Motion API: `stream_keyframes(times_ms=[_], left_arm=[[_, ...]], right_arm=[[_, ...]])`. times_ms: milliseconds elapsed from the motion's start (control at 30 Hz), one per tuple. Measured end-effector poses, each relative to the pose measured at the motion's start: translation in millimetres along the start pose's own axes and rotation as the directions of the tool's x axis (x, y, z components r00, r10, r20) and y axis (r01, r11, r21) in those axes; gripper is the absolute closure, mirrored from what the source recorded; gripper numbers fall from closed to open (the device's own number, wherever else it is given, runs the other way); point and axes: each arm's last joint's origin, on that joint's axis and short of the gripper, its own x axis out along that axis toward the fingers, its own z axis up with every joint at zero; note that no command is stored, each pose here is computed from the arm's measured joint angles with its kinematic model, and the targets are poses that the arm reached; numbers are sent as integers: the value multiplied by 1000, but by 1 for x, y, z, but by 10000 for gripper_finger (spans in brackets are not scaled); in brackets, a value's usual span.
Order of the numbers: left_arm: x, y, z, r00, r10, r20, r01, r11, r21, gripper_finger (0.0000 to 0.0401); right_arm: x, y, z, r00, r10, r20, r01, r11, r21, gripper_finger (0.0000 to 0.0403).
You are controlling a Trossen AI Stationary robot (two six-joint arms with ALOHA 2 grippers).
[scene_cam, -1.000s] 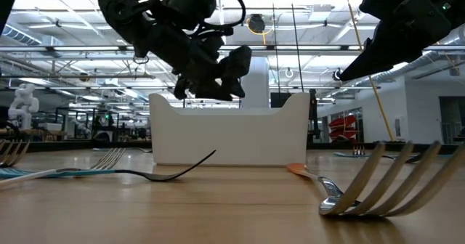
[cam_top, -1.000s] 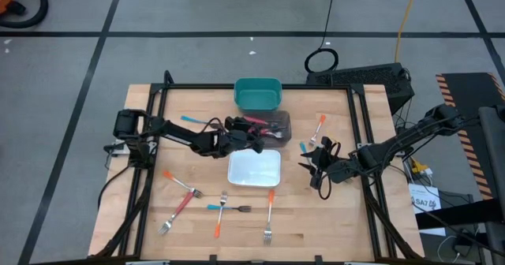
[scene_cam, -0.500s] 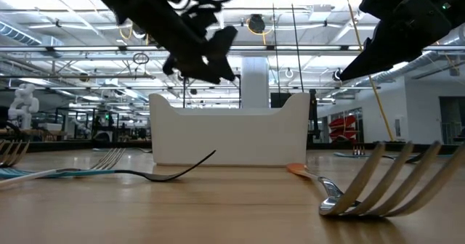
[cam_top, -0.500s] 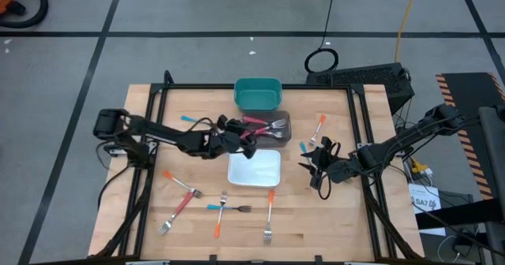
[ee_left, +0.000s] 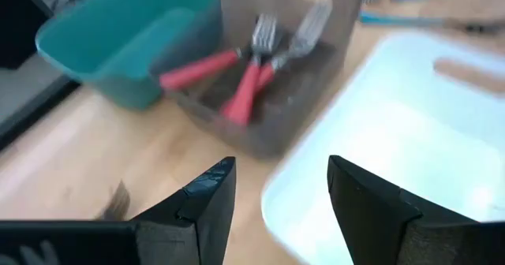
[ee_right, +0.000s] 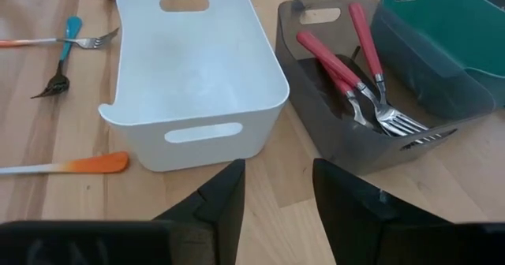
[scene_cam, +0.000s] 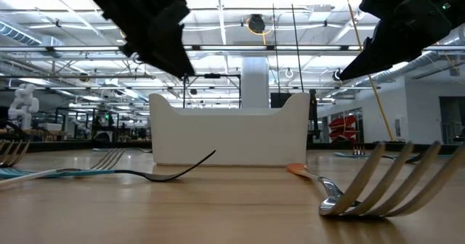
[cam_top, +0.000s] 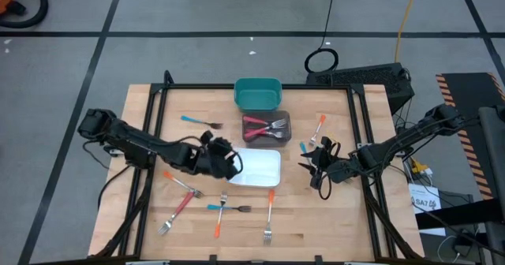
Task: Sort silverware by color (type)
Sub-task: Put the pink fork into the black bin
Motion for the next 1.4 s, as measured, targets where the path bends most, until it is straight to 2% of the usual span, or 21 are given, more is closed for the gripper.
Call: stream_keyframes(times_ms=[233, 733, 933, 1167, 1300, 1400], left_arm=[[-26, -15, -29, 996, -15, -93, 14, 1000, -15, 201], [-88, -29, -88, 973, -44, -226, -8, 974, -225, 201], [-103, -27, -103, 933, -54, -355, -74, 939, -336, 201], [-114, -31, -116, 875, -97, -475, -124, 903, -412, 201], [-119, -33, -122, 848, -108, -519, -141, 897, -419, 201], [-118, -34, -128, 810, -81, -581, -182, 907, -380, 201]], right_arm=[[0, 0, 0, 1000, 2, 4, -2, 1000, 27, 258], [3, 9, -7, 999, 17, -29, -13, 992, 124, 258], [6, 18, -11, 999, 35, -30, -30, 986, 165, 258], [11, 33, -13, 996, 86, 2, -85, 982, 171, 258], [13, 38, -12, 994, 102, 25, -105, 978, 180, 258], [13, 41, -12, 992, 117, 42, -123, 977, 173, 258]])
